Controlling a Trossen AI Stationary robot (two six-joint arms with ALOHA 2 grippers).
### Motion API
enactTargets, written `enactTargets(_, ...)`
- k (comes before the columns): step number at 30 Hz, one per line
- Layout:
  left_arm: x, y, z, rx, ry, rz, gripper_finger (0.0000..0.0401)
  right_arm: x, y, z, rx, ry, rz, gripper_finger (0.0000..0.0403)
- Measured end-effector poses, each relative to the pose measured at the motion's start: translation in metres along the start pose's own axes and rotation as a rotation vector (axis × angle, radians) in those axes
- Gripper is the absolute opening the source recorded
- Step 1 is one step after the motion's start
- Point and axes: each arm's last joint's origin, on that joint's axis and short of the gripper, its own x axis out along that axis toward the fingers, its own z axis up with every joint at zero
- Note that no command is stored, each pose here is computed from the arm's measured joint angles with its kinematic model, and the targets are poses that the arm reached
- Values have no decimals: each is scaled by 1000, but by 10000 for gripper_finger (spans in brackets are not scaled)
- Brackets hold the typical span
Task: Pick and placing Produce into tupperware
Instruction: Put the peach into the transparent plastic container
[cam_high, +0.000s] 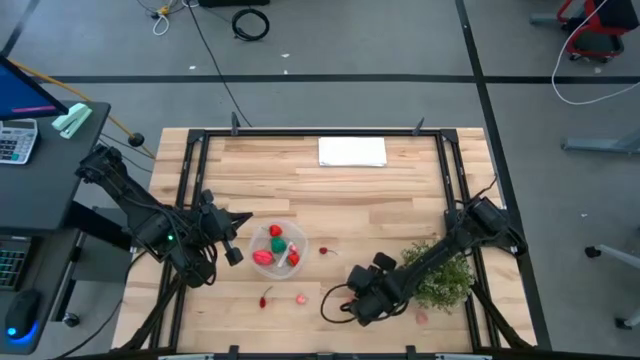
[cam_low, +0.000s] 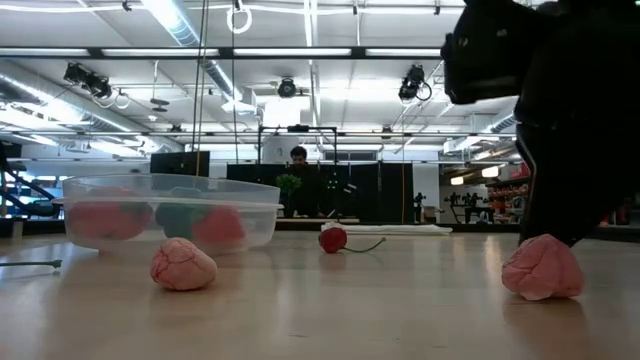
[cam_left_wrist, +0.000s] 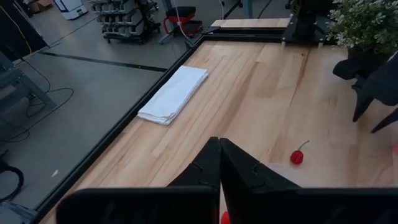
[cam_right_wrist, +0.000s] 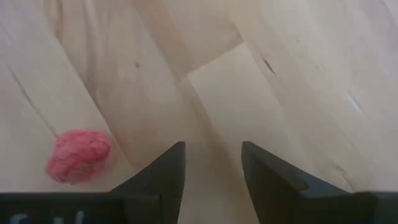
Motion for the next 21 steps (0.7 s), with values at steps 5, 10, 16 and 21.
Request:
enactTargets(5, 0, 0, 0, -4, 0, 0, 11, -6, 1, 6, 0, -16, 26, 165)
enactTargets(10, 0, 0, 0, -3, 0, 0, 23, -8, 8, 5, 6, -4, 96, 164)
enactTargets(16, 0, 0, 0, -3, 0, 0, 14, -10, 16, 2, -17, 59, 200, 165)
enactTargets(21, 0, 0, 0, -4, 1, 0, 9, -10, 19, 3, -26, 80, 254, 165)
